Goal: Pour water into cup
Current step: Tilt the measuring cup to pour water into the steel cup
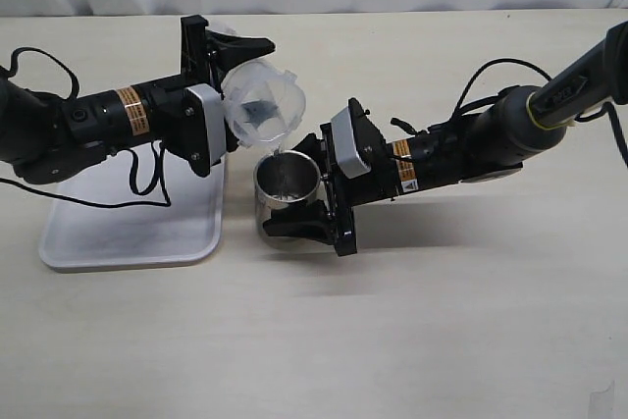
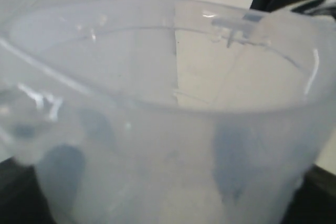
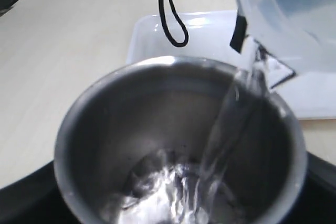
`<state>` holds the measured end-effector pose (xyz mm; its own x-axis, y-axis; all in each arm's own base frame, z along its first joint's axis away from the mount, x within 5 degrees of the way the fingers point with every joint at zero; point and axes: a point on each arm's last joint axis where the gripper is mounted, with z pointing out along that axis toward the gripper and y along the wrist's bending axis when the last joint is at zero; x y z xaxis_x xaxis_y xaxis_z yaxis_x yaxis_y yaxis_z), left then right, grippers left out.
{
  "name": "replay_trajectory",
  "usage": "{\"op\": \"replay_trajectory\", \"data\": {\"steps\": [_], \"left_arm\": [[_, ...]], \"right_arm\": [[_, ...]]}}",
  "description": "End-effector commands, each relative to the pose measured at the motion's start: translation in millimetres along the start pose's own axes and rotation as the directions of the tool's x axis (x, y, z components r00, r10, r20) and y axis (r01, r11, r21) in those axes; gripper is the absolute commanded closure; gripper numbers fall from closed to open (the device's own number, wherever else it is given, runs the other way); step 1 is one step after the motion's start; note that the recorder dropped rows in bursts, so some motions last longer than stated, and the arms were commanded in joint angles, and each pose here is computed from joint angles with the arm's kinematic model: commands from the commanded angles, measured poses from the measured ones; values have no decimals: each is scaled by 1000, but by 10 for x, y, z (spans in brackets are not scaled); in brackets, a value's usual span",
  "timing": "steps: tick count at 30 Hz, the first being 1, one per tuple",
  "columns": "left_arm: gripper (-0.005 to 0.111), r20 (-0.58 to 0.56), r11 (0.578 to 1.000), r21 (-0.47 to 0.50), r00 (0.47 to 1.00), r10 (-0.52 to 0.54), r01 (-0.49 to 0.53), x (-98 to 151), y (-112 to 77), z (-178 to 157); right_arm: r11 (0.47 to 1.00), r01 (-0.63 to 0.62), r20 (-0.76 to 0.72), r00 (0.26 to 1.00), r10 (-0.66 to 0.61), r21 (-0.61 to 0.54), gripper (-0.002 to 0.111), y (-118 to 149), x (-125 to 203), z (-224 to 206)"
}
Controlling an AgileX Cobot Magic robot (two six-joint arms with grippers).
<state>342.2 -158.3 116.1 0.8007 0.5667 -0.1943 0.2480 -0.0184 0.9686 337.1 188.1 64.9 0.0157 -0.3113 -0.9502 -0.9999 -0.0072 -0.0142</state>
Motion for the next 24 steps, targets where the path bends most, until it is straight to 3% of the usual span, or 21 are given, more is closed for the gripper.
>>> {"op": "replay_trajectory", "data": {"steps": [1, 18, 24], "left_arm": [[107, 26, 995, -85, 998, 48, -46, -39, 125, -6], [107, 8, 961, -141, 971, 240, -236, -134, 166, 57], [107, 12, 960, -143, 970, 244, -240, -166, 164, 79]], "right_arm": [[1000, 0, 19, 1000, 0, -5, 104, -5, -24, 1], [1000, 0, 19, 1000, 0, -5, 104, -5, -24, 1], [1000, 0, 19, 1000, 0, -5, 104, -5, -24, 1]]}}
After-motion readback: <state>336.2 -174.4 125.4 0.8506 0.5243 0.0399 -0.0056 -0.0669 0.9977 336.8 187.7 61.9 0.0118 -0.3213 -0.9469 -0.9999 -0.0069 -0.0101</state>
